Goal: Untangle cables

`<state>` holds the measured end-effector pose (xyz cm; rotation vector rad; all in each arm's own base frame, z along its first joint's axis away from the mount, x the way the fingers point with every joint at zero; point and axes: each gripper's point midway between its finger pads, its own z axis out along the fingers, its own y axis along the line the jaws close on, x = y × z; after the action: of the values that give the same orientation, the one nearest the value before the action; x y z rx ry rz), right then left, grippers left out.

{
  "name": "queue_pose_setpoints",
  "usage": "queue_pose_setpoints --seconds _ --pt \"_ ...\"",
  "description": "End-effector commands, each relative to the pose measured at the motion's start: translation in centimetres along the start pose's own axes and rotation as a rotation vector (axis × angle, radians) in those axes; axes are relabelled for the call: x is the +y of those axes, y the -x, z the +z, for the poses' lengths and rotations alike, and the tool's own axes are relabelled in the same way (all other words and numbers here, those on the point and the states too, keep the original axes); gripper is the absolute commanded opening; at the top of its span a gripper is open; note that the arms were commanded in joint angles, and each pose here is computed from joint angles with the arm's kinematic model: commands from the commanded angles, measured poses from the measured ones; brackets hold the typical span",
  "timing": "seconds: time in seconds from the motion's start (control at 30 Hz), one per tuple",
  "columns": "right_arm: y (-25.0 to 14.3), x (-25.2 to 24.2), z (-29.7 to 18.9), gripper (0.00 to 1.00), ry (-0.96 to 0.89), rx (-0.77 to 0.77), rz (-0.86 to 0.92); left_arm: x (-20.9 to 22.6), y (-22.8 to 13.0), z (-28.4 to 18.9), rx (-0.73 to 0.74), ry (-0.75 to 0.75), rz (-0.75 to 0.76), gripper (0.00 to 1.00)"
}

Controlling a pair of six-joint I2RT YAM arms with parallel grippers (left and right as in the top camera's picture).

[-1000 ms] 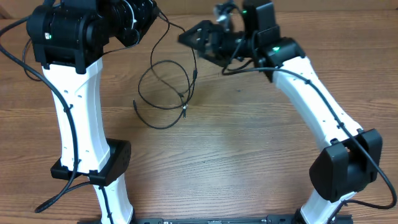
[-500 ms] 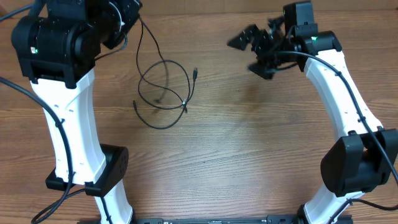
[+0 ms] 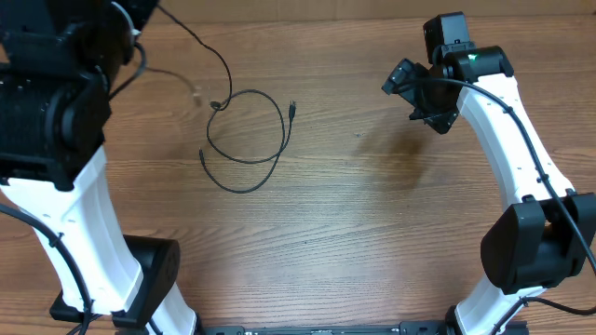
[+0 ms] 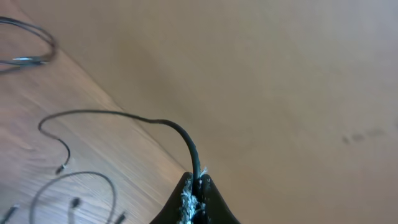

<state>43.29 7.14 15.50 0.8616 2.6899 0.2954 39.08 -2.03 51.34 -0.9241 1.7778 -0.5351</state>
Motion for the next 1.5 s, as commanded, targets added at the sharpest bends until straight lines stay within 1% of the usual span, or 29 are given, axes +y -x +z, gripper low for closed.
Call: queue_pose_setpoints --seconds 0.0,0.17,0.3,0.5,0.63,0.7,0.83,0.87,1.03,1.27,1.37,1.43,1.47 --pt "0.8 -0.3 -0.3 1.0 -0.019 -0.038 -0.002 3.2 2.3 0.0 -0.071 0.107 -0.095 0.04" --pt "0.8 -0.3 -0.3 1.0 -0.019 -0.039 -0.002 7.1 3.5 -0.1 -0.08 0.227 -0.168 0.04" --pt "0.8 -0.3 -0.3 1.0 -0.019 -0.038 -0.002 10.1 4.3 -0.2 -0.076 0.309 -0.272 0.04" --pt "0.8 -0.3 -0.3 1.0 -0.019 -0.038 -0.002 12.5 5.5 1.2 0.009 0.307 -0.352 0.04" --pt "0.8 -0.3 -0.3 1.0 -0.019 -0.038 -0.002 15.4 6.2 3.1 0.051 0.358 -0.42 0.04" --pt "0.8 -0.3 -0.3 1.0 -0.019 -0.038 -0.002 18.1 6.9 4.3 0.046 0.429 -0.455 0.04" --pt "0.8 -0.3 -0.3 1.0 -0.019 -0.038 -0.002 21.8 8.1 5.4 0.025 0.517 -0.499 0.04" --pt "0.8 -0.3 -0.3 1.0 -0.019 -0.038 -0.002 24.0 9.0 5.6 -0.001 0.574 -0.521 0.04" --pt "0.8 -0.3 -0.3 1.0 -0.019 -0.038 -0.002 30.7 11.4 4.9 -0.107 0.774 -0.55 0.04" --pt "0.8 -0.3 -0.3 1.0 -0.019 -0.038 -0.002 39.3 13.5 2.7 -0.228 1.061 -0.56 0.04" --pt "0.8 -0.3 -0.3 1.0 -0.019 -0.038 -0.002 42.6 14.0 2.1 -0.259 1.176 -0.551 0.04" --pt "0.8 -0.3 -0.3 1.0 -0.019 -0.038 -0.002 44.3 14.0 2.0 -0.252 1.227 -0.54 0.04" --pt "0.8 -0.3 -0.3 1.0 -0.019 -0.038 -0.002 45.8 13.8 2.3 -0.229 1.257 -0.544 0.04"
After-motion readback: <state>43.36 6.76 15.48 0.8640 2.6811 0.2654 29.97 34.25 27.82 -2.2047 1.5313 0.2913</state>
